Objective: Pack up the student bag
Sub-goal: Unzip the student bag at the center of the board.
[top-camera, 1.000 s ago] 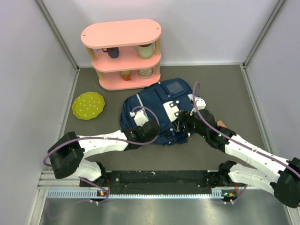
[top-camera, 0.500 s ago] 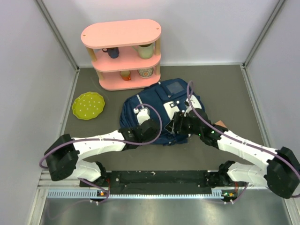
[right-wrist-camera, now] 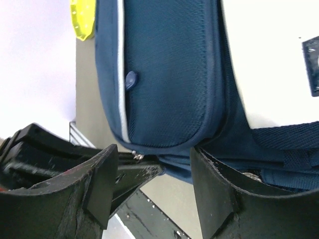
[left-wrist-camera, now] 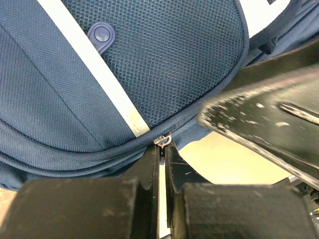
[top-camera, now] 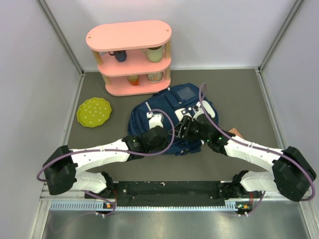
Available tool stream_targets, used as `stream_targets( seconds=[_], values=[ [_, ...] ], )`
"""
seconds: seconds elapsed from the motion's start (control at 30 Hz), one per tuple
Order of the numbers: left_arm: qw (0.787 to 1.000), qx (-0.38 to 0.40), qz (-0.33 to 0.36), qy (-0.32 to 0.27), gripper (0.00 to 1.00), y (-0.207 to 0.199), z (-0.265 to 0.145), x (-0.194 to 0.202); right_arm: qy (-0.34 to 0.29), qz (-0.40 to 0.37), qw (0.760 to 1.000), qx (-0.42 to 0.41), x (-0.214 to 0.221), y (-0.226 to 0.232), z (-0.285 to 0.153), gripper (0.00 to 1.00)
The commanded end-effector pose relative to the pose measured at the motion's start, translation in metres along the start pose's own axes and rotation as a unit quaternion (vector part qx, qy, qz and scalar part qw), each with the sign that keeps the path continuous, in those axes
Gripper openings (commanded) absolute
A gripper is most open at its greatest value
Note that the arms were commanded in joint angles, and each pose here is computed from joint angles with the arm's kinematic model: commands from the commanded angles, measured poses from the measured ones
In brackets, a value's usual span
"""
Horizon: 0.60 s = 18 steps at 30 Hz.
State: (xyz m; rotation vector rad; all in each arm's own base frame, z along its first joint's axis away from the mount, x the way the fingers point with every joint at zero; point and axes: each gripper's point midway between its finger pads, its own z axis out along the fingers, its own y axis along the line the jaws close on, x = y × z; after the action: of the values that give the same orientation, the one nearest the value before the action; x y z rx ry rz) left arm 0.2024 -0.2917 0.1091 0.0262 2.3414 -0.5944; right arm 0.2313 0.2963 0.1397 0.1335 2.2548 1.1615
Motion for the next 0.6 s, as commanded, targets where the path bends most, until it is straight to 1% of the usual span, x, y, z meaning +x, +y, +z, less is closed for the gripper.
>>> stream_targets(
  seconds=[0.0,0.07,0.13,0.17,0.23,0.27,0.3,0.33,0.4,0.57],
  values=[
    [0.997,0.079,0.011,-0.019,0.0,-0.044,-0.018,-0.022,-0.027,0.027,0.999,0.02,-0.016,0.001,0.007,0.58],
    [0.996,0.084,0.012,-0.017,0.0,-0.046,-0.019,-0.022,-0.028,0.033,0.999,0.032,-0.016,-0.004,0.009,0.58],
    [0.996,0.087,0.013,-0.016,0.0,-0.047,-0.02,-0.021,-0.034,0.039,0.998,0.04,-0.018,-0.006,0.009,0.55],
    [0.996,0.088,0.014,-0.016,0.0,-0.047,-0.02,-0.022,-0.04,0.038,0.998,0.04,-0.02,-0.006,0.01,0.48],
    [0.996,0.09,0.016,-0.015,0.0,-0.047,-0.02,-0.021,-0.046,0.037,0.997,0.044,-0.022,-0.008,0.009,0.4],
    [0.996,0.089,0.018,-0.013,0.0,-0.047,-0.02,-0.02,-0.053,0.036,0.997,0.047,-0.025,-0.009,0.009,0.28],
    [0.996,0.089,0.018,-0.012,0.0,-0.046,-0.02,-0.019,-0.055,0.034,0.997,0.047,-0.026,-0.008,0.009,0.21],
    [0.996,0.09,0.018,-0.012,0.0,-0.046,-0.021,-0.02,-0.059,0.032,0.997,0.049,-0.028,-0.008,0.008,0.1],
    [0.996,0.084,0.022,-0.01,0.0,-0.043,-0.022,-0.018,-0.071,0.025,0.995,0.06,-0.032,-0.012,0.006,0.01],
    [0.997,0.067,0.039,-0.01,0.0,-0.031,-0.027,-0.018,-0.1,-0.004,0.992,0.077,-0.046,-0.014,-0.002,0.0]
  ],
)
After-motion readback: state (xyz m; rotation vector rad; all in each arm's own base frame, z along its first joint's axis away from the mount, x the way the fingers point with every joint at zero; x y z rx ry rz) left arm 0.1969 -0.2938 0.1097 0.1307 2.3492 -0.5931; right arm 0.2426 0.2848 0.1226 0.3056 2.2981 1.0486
